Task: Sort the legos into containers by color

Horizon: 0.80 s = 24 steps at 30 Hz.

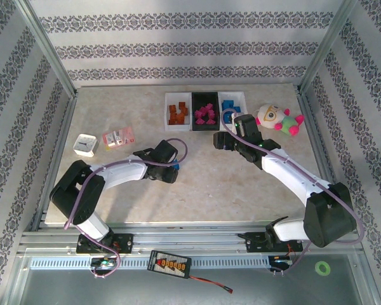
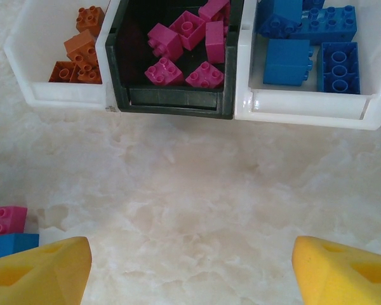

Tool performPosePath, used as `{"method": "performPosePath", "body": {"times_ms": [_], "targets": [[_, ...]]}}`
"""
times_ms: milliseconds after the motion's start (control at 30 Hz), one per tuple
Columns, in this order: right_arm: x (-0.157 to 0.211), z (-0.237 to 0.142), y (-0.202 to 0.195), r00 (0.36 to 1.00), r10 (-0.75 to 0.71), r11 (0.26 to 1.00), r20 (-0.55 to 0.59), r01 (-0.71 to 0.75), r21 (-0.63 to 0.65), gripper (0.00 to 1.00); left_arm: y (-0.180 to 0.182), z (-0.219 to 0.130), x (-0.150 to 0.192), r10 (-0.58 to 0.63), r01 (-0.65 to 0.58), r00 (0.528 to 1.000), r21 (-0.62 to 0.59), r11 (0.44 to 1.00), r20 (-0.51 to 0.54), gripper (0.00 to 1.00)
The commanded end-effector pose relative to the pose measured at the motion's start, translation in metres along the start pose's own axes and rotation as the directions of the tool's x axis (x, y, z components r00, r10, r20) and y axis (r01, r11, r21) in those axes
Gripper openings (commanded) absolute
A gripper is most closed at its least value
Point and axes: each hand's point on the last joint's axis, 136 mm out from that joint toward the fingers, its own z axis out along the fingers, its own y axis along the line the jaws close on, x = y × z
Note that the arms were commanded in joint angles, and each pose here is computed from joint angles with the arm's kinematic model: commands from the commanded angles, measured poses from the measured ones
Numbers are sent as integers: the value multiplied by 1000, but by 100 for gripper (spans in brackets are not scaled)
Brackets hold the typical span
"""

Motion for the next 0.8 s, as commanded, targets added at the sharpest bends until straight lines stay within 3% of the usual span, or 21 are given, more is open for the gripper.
{"method": "performPosePath", "body": {"times_ms": [0, 200, 400, 567, 767], "targets": [[-8, -4, 2, 999, 32, 999, 25, -31, -21, 82, -10, 2, -6, 0, 0, 1000, 24, 1000, 2, 45], [-10, -10, 3, 999, 38, 999, 34, -37, -27, 83, -11, 10, -9, 1, 0, 1000, 16, 1000, -6, 32], [-13, -25, 12, 998, 33, 996, 55, -29, -79, 83, -14, -6, -18, 2, -3, 1000, 32, 999, 26, 19], [-12, -38, 29, 998, 20, 984, 60, -9, -176, 83, -8, -34, -41, 26, -25, 991, -10, 1000, 130, 18], [-9, -45, 54, 997, -39, 963, 67, 55, -262, 85, 6, -61, -104, 35, -13, 950, -71, 997, 312, 18]]}}
